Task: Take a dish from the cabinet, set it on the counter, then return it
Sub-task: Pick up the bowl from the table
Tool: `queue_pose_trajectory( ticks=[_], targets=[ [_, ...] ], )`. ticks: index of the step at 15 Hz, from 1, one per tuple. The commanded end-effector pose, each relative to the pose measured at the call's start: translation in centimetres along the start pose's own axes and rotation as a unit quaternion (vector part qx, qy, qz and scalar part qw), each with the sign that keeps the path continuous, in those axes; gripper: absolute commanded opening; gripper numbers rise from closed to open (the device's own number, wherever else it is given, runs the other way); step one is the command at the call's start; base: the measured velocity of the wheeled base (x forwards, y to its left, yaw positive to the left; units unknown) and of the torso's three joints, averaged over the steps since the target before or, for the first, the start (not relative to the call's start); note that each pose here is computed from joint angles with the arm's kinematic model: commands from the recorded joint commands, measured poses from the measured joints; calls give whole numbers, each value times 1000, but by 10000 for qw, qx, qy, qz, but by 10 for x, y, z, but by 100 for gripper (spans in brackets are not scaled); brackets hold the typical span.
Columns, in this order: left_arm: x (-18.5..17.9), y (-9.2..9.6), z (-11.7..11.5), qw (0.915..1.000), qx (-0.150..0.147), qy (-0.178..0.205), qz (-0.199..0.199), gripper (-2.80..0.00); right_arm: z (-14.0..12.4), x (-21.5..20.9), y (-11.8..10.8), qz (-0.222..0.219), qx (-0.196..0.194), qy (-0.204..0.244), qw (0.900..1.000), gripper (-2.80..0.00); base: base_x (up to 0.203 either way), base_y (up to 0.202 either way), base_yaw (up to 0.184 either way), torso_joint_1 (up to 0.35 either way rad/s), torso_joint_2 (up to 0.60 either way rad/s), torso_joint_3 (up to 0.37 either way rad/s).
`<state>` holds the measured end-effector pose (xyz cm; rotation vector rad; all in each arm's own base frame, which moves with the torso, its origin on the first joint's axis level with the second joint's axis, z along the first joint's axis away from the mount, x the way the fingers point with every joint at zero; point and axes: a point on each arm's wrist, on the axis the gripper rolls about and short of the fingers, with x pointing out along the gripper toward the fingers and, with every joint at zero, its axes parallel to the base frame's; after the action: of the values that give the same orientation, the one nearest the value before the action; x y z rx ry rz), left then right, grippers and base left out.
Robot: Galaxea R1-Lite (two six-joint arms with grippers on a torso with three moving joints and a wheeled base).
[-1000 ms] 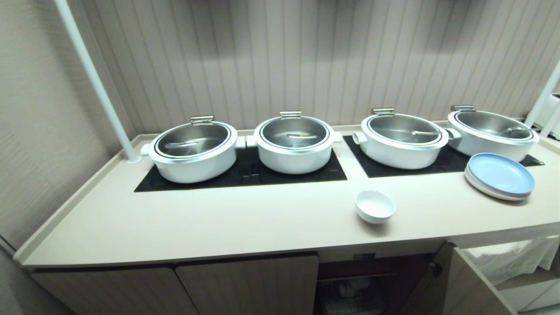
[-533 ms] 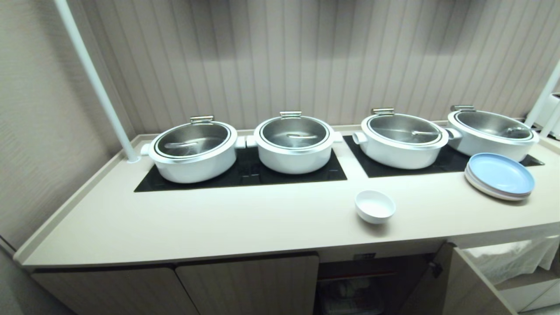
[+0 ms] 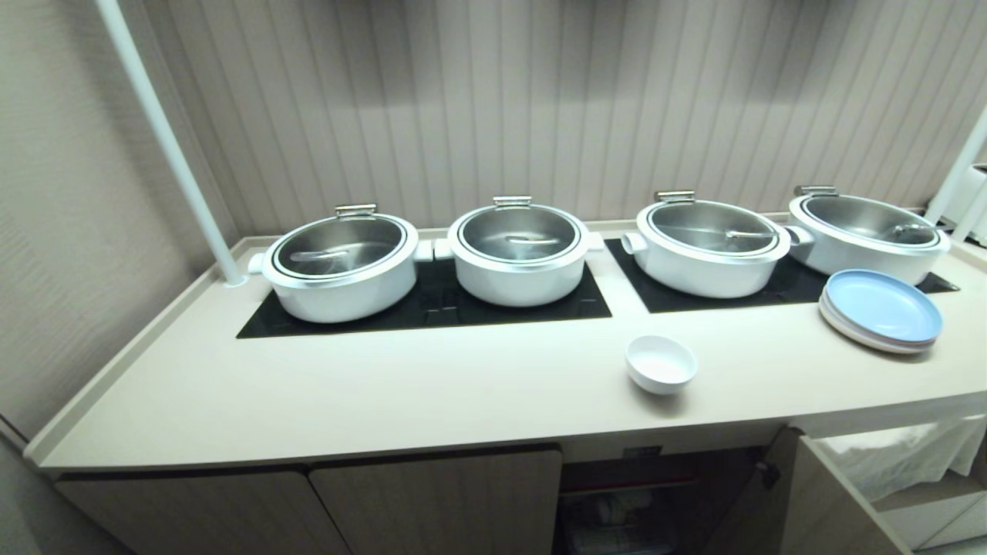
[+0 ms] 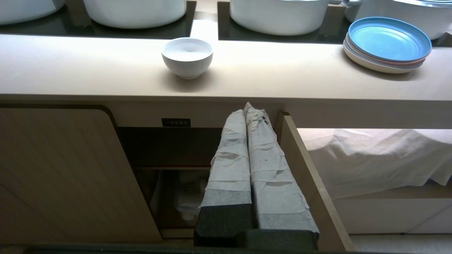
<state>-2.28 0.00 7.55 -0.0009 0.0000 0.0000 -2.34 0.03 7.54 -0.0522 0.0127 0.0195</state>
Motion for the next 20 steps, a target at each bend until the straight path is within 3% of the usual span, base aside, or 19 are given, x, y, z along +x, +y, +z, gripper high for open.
queue_pose_trajectory(
  ticks=[1,20],
  targets=[
    [0,0,0,10000,-3,-8,0,-280,0,0,0,10,0,-34,10000,-280,0,0,0,0,0,0],
    [0,0,0,10000,-3,-1,1,-280,0,1,0,1,-38,-58,10000,-280,0,0,0,0,0,0]
  ],
)
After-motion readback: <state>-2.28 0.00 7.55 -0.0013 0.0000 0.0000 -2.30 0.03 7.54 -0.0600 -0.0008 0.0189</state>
